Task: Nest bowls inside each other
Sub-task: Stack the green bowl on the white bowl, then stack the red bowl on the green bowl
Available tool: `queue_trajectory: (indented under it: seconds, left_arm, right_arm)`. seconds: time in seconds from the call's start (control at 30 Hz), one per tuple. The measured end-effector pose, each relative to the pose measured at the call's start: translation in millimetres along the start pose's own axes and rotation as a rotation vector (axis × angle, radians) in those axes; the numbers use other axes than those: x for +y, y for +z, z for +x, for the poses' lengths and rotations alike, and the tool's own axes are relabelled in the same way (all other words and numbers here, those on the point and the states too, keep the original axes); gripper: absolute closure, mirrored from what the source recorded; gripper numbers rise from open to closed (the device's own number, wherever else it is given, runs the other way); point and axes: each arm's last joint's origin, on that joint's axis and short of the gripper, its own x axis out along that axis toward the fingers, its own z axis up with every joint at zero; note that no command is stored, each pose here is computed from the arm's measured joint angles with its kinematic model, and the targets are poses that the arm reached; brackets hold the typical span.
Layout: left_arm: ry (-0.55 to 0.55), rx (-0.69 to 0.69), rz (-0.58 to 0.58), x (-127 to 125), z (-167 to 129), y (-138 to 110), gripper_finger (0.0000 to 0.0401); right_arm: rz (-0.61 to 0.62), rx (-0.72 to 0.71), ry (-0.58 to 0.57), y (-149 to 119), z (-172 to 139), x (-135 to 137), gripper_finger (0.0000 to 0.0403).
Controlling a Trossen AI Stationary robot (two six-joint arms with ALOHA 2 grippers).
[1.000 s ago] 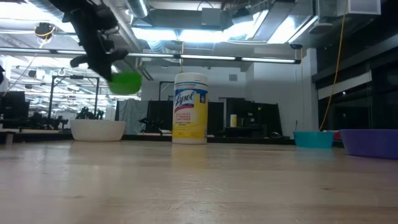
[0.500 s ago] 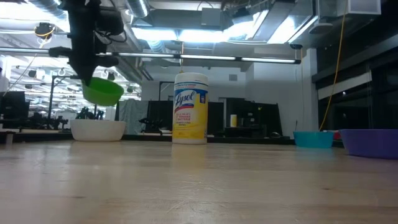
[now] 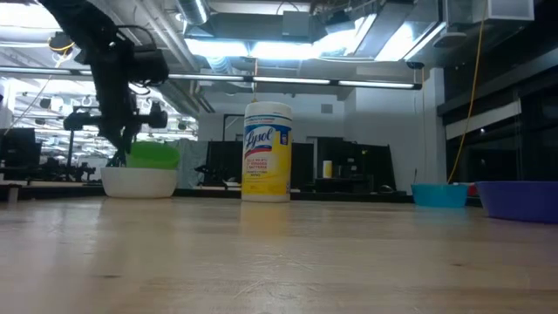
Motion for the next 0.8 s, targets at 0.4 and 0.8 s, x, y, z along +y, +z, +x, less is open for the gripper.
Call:
queue_trajectory:
  seconds: [0.4,0.8]
  left_arm:
    - [0.034,-0.043,-0.070,5.2,2.7,-0.3,0.0373]
    - [-0.054,-0.256,0.028,-5.3,-30.3,-8.5,0.0316]
  right_arm:
    - [-0.007,-0.012,-0.024,2.7,-2.7,2.2,0.0234]
    - [0.017,-0.020,-0.019,3.4,-2.5,2.0,0.0232]
